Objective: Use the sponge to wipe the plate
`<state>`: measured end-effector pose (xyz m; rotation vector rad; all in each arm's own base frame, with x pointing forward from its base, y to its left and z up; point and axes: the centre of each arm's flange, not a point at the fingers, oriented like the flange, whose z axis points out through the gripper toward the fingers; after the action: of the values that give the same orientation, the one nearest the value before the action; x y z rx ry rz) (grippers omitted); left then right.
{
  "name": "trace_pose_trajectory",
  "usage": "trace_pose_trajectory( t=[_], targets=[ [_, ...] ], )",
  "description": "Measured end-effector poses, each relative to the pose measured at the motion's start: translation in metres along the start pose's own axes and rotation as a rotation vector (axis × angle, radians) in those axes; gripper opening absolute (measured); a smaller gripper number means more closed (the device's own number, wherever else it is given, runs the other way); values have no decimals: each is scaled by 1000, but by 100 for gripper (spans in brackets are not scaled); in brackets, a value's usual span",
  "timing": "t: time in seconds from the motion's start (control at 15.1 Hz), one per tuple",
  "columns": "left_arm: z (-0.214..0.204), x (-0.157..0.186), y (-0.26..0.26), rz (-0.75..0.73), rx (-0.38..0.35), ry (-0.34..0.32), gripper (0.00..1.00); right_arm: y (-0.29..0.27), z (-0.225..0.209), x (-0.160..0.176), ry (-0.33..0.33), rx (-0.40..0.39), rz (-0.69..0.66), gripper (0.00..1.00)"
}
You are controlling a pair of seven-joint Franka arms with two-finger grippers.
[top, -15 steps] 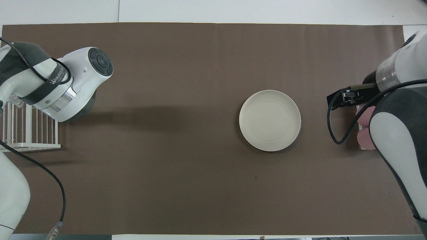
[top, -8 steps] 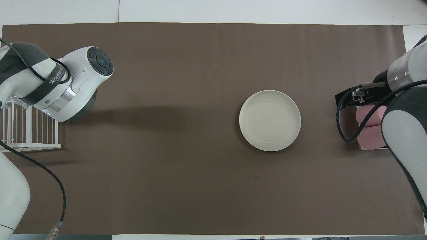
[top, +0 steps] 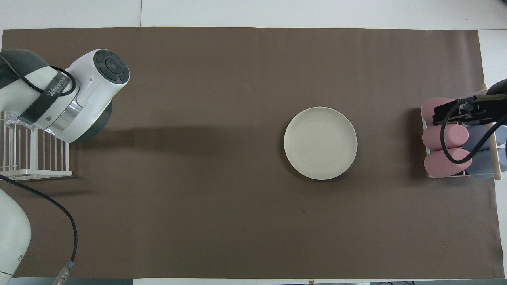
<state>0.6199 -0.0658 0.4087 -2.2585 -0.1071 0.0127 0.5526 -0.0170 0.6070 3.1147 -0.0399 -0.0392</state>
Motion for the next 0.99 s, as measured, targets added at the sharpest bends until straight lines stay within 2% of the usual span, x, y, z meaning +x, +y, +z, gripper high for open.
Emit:
trace_pose_trajectory(
  t=[0.13,0.27,0.46,0.66,0.8,0.99],
  targets=[
    [-18,4,-25,-66,-157,-31,100,19,1,0,-1,1,9,100],
    [-40,6,-54,-121,-333,-66,100,21,-1,0,2,1,10,100],
    [-66,2,-91,-179,-557,-100,100,18,-6,0,14,1,4,100],
    [-81,-11,-136,-139,-741,-85,100,17,-8,0,18,1,3,100],
    [-89,-24,-165,-130,-810,-77,100,16,-9,0,19,0,0,100],
    [-107,-52,-185,-86,-831,-106,100,13,-9,0,19,0,-5,100]
  ],
)
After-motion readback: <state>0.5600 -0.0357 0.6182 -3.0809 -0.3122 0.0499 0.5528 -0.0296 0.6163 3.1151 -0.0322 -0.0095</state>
